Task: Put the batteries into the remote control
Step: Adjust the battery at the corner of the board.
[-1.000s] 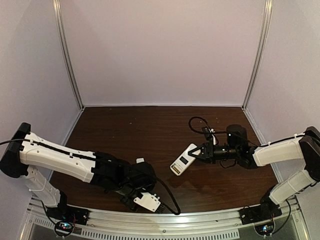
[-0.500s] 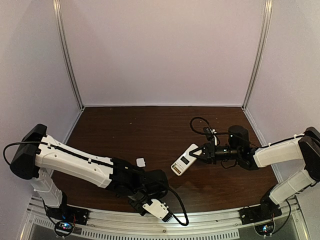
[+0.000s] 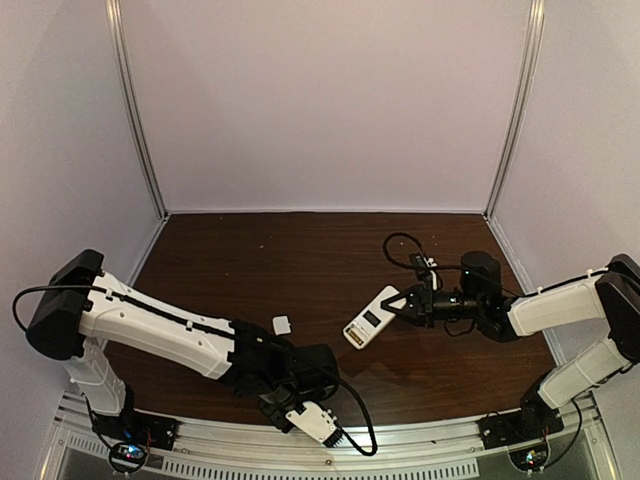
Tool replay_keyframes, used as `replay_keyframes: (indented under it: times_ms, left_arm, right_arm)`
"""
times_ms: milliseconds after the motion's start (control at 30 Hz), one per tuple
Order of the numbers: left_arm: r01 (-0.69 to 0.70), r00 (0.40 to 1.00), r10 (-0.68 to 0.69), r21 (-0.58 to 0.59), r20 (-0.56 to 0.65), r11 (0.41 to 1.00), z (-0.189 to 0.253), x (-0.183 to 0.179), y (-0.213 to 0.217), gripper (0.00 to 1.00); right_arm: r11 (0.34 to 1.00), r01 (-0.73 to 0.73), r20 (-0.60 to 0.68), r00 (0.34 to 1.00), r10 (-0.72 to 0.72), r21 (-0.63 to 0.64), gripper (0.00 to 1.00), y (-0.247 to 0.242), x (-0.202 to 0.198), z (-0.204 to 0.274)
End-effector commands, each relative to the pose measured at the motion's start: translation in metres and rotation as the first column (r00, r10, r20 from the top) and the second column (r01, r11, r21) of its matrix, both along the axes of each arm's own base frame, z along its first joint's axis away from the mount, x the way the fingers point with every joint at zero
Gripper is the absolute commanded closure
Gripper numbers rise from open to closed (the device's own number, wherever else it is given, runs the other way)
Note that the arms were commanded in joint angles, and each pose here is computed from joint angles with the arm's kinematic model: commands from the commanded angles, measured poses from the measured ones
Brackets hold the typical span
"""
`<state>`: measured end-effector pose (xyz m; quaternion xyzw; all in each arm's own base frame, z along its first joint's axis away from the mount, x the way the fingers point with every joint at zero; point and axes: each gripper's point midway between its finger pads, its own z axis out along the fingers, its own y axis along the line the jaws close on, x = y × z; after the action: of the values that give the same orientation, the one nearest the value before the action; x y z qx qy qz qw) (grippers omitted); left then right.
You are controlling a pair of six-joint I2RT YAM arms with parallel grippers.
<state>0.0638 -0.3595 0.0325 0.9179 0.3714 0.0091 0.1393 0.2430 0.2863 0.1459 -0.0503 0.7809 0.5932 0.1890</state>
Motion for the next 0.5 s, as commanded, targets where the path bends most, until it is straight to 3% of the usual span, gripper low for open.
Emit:
replay_keyframes:
  times_ms: [0, 467]
  left_arm:
    - [0.02, 1.0, -0.019, 0.027, -0.008, 0.999, -0.007, -0.004, 0.004, 0.42]
    - [-0.011, 1.0, 0.012, 0.053, -0.014, 0.999, -0.02, 0.006, 0.008, 0.54]
  right_arm:
    - [1.0, -0.005, 0.012, 1.0, 0.004, 0.025, 1.0, -0.002, 0.0, 0.004]
    - [0.999, -0.002, 0.007, 1.0, 0.001, 0.043, 1.0, -0.003, 0.001, 0.005]
